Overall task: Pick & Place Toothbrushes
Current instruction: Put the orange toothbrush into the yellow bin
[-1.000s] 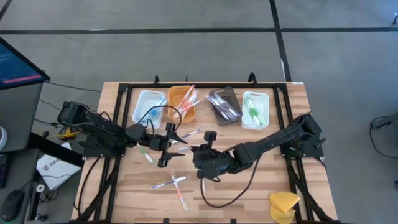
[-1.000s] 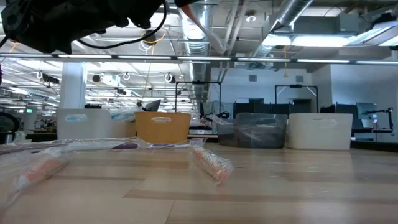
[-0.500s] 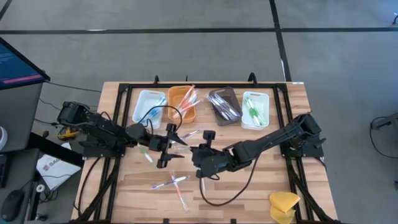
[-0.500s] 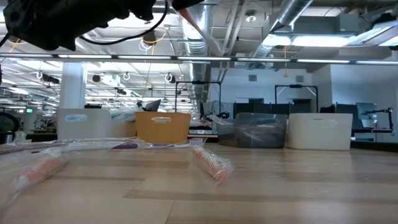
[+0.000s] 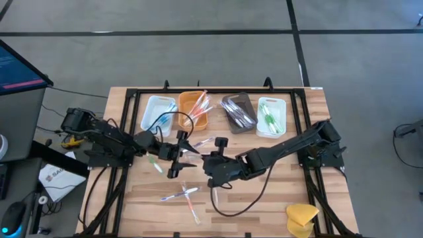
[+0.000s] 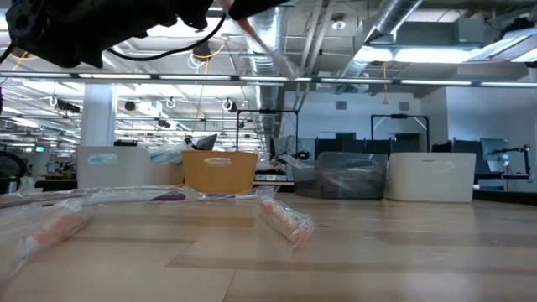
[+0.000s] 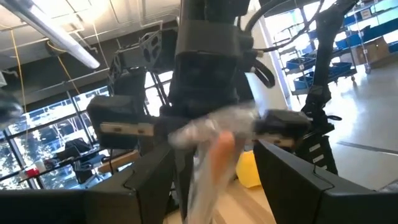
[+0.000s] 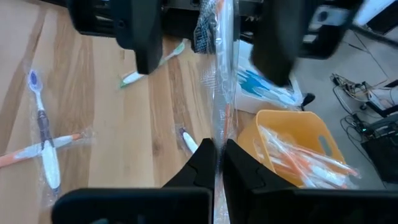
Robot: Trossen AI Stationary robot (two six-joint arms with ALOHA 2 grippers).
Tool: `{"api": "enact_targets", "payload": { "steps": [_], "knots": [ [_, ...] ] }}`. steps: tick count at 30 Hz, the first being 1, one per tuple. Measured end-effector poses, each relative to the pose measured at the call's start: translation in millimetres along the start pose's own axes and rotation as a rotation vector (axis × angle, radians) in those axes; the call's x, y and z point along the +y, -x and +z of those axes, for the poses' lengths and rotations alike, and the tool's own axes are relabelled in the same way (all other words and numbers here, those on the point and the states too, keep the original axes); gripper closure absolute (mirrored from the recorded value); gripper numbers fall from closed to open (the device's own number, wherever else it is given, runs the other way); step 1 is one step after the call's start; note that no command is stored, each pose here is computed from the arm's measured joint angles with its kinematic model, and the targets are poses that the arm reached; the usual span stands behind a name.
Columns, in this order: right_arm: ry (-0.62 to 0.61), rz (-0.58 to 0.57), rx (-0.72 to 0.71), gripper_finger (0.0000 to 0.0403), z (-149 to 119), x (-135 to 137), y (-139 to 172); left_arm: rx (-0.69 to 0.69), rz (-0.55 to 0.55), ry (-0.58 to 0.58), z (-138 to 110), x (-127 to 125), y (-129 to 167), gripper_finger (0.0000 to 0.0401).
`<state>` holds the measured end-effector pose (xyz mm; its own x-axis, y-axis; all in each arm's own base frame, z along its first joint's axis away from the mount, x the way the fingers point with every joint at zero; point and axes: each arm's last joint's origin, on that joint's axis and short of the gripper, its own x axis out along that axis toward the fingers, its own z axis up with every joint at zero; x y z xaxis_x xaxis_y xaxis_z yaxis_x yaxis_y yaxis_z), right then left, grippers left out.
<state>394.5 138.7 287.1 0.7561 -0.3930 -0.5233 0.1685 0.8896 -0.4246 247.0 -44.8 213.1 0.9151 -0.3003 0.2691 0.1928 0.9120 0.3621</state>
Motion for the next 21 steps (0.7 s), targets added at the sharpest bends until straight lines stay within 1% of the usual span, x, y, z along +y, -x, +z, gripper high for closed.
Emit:
{"api": "enact_targets", "payload": {
  "steps": [4,8,10,15,21],
  "knots": [
    [0.024,0.004,0.038,0.04,-7.2,4.9,-15.4,0.007,-0.003,0.001,-1.2,-0.4,-0.1,0.0202],
    [0.057,0.003,0.077,0.04,-14.4,7.7,-30.2,0.01,-0.004,0.002,-1.6,-0.6,-0.1,0.0235],
    [0.063,-0.002,0.076,0.0401,-15.2,9.0,-32.7,0.015,-0.006,0.002,-2.0,-0.7,-0.1,0.0253],
    [0.068,-0.024,0.057,0.0401,-10.2,9.2,-25.4,0.018,-0.007,0.003,-2.4,-0.9,-0.1,0.0285],
    [0.107,-0.052,-0.001,0.0401,4.2,16.1,-6.2,0.018,-0.013,0.003,-2.5,-1.1,0.0,0.0293]
  ]
}}
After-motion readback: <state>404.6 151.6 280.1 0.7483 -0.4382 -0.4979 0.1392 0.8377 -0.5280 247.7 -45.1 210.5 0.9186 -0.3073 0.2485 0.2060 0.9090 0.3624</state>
